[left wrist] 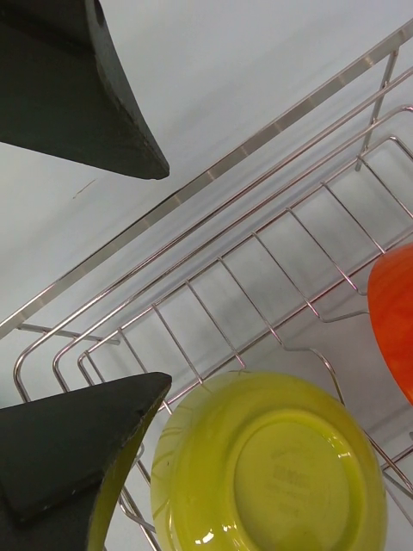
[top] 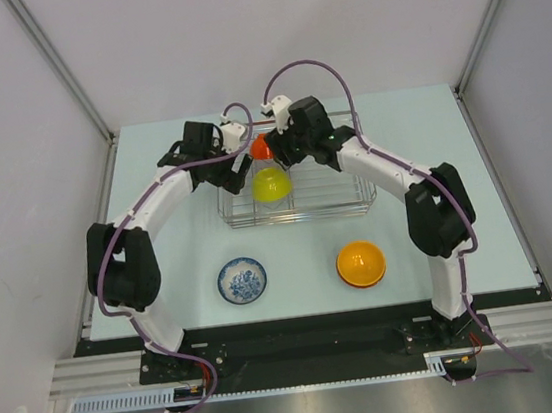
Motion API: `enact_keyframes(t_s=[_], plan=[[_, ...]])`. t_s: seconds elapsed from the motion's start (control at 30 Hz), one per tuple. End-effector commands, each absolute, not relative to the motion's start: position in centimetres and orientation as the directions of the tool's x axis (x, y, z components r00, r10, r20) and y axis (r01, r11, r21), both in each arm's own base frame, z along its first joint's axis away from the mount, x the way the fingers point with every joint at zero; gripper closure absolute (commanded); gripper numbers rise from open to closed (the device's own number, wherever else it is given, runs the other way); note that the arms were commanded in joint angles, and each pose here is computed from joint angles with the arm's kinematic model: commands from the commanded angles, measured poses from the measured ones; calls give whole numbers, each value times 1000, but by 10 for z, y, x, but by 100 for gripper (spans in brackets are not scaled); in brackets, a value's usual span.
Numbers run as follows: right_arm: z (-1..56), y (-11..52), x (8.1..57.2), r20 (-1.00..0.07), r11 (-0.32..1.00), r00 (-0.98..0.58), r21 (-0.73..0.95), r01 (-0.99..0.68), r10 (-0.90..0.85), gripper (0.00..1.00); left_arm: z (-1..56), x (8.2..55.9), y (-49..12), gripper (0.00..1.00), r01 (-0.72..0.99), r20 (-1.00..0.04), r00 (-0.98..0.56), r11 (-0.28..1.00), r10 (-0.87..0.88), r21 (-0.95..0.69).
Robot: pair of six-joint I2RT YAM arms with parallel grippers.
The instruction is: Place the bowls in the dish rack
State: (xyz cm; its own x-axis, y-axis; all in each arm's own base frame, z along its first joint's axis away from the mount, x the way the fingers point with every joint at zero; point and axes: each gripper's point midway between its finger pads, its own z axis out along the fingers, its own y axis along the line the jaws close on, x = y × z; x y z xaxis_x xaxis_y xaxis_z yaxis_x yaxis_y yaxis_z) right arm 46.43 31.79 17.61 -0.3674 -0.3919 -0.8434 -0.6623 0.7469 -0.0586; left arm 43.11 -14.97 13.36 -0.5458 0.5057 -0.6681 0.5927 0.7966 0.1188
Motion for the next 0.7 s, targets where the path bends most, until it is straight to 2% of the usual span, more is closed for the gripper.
enact_keyframes(t_s=[0.0,0.67], plan=[[191,342,471,-877,752,-340,-35,-658,-339,36,168,433,-152,0,584,-723,-485,798,491,151],[166,317,474,-842,771,-381,-62,-634,-381,36,166,426,-151,1,585,-731,-484,799,482,140]])
